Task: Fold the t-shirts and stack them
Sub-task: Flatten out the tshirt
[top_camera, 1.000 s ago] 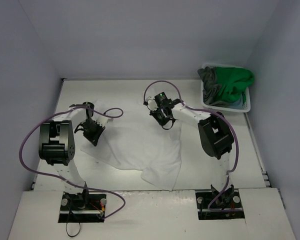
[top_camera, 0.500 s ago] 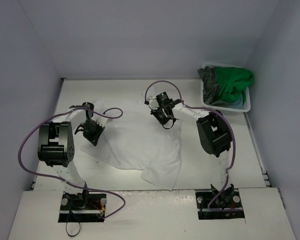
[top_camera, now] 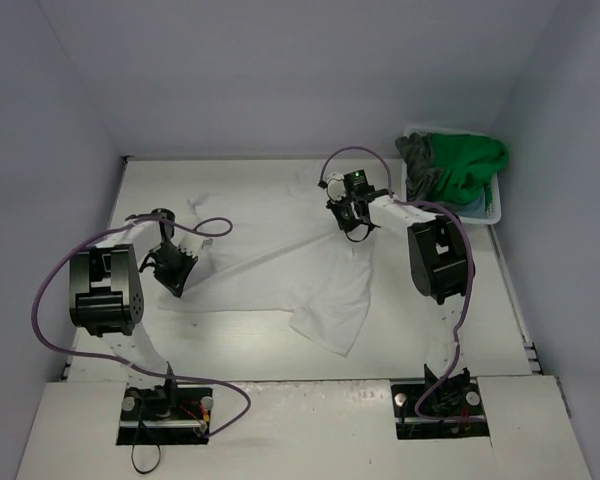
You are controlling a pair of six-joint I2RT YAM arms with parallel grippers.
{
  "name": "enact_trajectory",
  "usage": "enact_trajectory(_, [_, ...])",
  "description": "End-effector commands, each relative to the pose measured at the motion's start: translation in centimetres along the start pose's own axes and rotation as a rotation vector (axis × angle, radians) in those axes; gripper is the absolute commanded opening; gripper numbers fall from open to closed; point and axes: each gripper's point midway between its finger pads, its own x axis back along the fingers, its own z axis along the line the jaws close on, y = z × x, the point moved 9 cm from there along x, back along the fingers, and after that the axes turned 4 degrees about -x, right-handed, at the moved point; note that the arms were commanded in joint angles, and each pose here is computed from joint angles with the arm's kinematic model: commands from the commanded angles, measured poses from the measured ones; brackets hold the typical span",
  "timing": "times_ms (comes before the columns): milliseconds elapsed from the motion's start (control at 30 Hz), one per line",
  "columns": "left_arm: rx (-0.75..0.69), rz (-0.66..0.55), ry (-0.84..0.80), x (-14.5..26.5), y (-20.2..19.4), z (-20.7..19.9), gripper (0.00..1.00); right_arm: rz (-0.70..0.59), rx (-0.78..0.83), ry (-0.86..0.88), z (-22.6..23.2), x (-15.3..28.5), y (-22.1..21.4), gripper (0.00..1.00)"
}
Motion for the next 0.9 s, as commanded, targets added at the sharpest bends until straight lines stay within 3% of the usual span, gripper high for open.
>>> enact_trajectory(0, [0.025, 0.16, -0.01, -1.1, -2.9, -0.1, 0.0, 0.102, 0.013, -0.017, 0.1, 0.1, -2.5, 0.0])
enact_trajectory(367, [0.068, 0.214, -0.154, -0.2, -4.2, -1.9, 0.0, 0.12, 0.024, -0.043, 0.2, 2.1, -2.8, 0.0])
enact_trajectory(633, [0.136, 0.347, -0.248, -1.1, -6.7, -2.0, 0.0, 0.198, 0.041, -0.092, 0.6, 3.6, -3.7, 0.0])
enact_trajectory(767, [0.186, 0.161, -0.219, 0.9, -5.3, -0.5, 0.0, 0.194, 0.045, -0.087, 0.8, 4.2, -3.8, 0.0])
enact_trajectory(867, [0.205, -0.037, -0.141, 4.6, -2.7, 0.9, 0.0, 0.192, 0.037, -0.082, 0.9, 4.3, -3.8, 0.0])
